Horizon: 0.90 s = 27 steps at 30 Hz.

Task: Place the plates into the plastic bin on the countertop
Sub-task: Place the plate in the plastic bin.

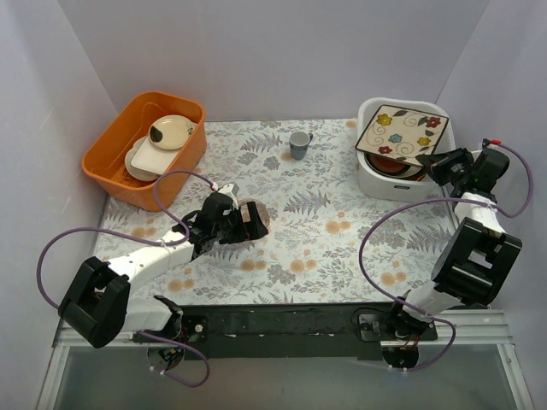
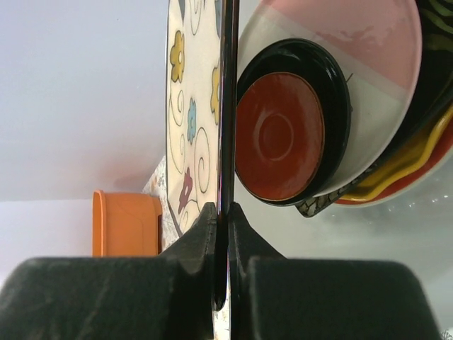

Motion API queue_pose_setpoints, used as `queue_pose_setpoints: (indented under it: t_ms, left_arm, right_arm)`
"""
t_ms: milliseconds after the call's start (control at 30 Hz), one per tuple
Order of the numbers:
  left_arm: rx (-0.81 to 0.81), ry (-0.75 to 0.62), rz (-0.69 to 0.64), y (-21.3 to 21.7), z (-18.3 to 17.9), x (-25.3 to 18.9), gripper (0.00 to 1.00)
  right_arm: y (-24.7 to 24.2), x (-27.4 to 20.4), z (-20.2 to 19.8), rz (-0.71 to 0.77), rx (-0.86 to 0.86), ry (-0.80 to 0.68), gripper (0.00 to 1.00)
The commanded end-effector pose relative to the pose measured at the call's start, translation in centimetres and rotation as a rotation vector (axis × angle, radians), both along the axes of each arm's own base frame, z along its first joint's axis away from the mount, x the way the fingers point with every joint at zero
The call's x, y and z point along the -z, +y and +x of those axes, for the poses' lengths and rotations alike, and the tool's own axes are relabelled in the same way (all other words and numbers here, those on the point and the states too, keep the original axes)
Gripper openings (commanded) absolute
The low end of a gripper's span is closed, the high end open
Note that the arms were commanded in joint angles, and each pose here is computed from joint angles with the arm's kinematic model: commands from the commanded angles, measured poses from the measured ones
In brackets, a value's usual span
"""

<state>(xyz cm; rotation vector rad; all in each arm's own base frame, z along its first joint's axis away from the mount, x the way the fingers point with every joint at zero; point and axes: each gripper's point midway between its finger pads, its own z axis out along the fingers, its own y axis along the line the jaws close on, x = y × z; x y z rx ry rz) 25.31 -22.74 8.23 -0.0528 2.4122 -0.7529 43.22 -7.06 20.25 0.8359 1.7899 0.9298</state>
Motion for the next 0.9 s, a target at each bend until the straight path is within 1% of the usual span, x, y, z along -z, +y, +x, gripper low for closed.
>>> queue_pose_setpoints:
  t_ms: [0,133,333,567,667,867]
  left_arm:
    - [-0.007,-0.056,-0.027,0.0,0.5,-2.0,0.98]
    - [-0.017,-0.050,-0.031,0.2,0.2,-2.0,0.98]
    - [-0.030,-0.051,-0.029,0.7,-0.1,-2.2,0.98]
    - [-0.029,-0.040,-0.027,0.6,-0.2,-1.9,0.98]
    - [-0.025,-0.036,-0.025,0.5,-0.2,-1.7,0.98]
    - [-0.020,-0.043,-0.026,0.4,0.1,-1.9,0.98]
  right_arm:
    - [-1.9,-6.1,0.2,-0.121,0.069,-0.227,0.01]
    - [-2.7,-5.9,0.0,-0.116,0.112,-0.224,0.01]
    - [-4.0,-4.0,-0.8,-0.097,0.187,-0.190,0.01]
    - [-4.4,-2.5,-0.8,-0.085,0.184,-0.161,0.01]
    - [-4.5,-1.7,-0.6,-0.083,0.182,-0.144,0.05]
    - [-3.5,0.1,0.4,-0.032,0.085,-0.118,0.13]
